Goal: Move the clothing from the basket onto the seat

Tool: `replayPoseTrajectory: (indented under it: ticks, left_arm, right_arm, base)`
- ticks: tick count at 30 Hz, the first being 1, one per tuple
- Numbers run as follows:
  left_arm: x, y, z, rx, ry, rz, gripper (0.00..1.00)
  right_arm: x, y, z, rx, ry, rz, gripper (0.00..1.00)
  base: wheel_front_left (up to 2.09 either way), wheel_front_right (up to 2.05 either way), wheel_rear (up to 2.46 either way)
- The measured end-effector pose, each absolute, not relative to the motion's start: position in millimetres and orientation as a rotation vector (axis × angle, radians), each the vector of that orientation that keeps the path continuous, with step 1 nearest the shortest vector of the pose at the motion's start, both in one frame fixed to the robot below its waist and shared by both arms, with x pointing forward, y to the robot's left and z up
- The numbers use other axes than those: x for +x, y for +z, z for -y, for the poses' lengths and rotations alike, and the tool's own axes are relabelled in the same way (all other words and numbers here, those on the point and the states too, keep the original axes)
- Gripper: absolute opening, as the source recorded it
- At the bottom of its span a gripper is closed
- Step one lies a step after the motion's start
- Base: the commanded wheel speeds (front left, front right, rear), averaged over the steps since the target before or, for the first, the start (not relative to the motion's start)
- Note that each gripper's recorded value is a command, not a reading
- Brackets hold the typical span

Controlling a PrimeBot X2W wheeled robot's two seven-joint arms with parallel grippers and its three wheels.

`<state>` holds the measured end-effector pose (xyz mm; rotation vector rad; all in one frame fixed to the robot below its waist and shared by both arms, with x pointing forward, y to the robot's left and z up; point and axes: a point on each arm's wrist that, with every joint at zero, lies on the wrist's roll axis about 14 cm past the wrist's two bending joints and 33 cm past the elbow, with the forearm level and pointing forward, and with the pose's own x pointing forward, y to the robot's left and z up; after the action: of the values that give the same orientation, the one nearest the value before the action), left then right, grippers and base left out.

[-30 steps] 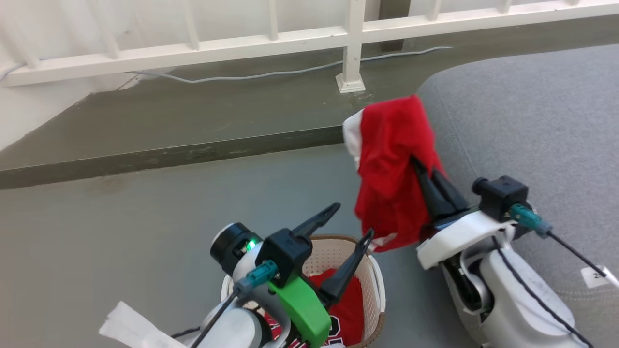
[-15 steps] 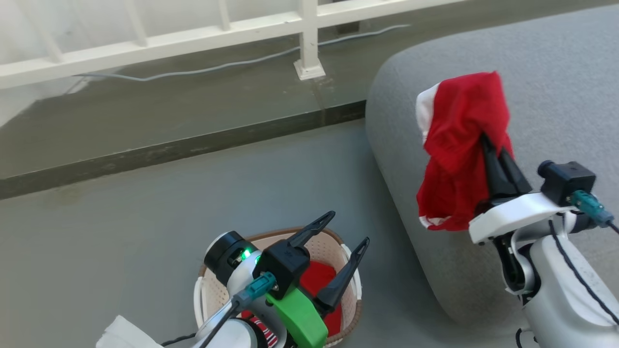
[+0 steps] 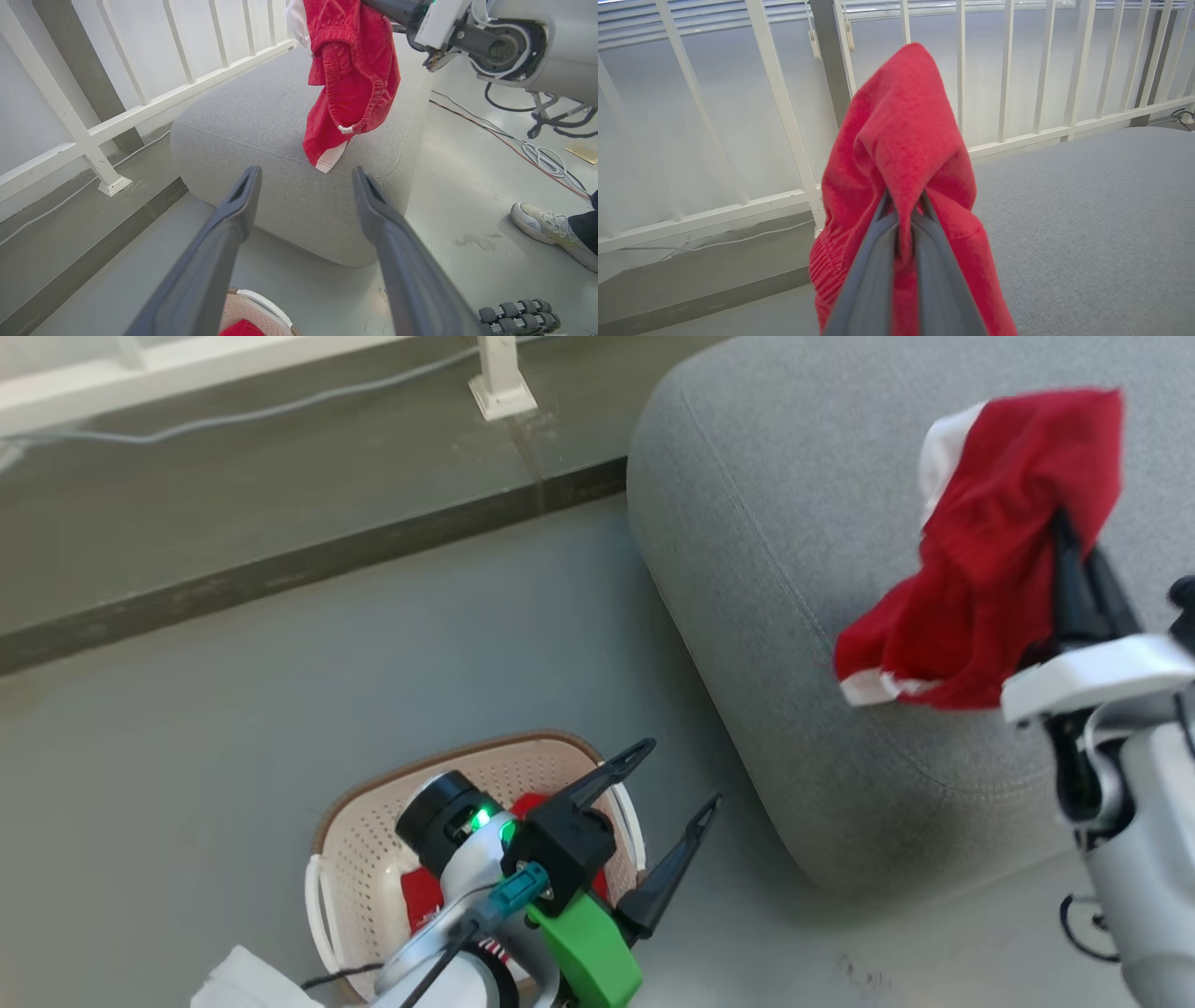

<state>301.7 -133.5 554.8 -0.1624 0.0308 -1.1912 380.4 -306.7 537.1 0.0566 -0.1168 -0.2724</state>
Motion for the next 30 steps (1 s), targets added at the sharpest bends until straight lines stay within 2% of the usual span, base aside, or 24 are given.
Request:
replayPoseTrajectory:
  ticks: [22, 30]
  left_arm:
    - [353, 525, 141, -0.18, -1.213, -0.077, 1.0]
    - [373, 508, 138, -0.192, -1.206, -0.111, 1.0]
  right_arm:
    - [461, 581, 398, -0.046, -0.432, 0.196, 0.0]
    - [490, 548, 408, -0.038, -0.455, 0.119, 0.0]
  base:
    - [0.0, 0.0, 0.0]
    - [0.0, 0.0, 0.0]
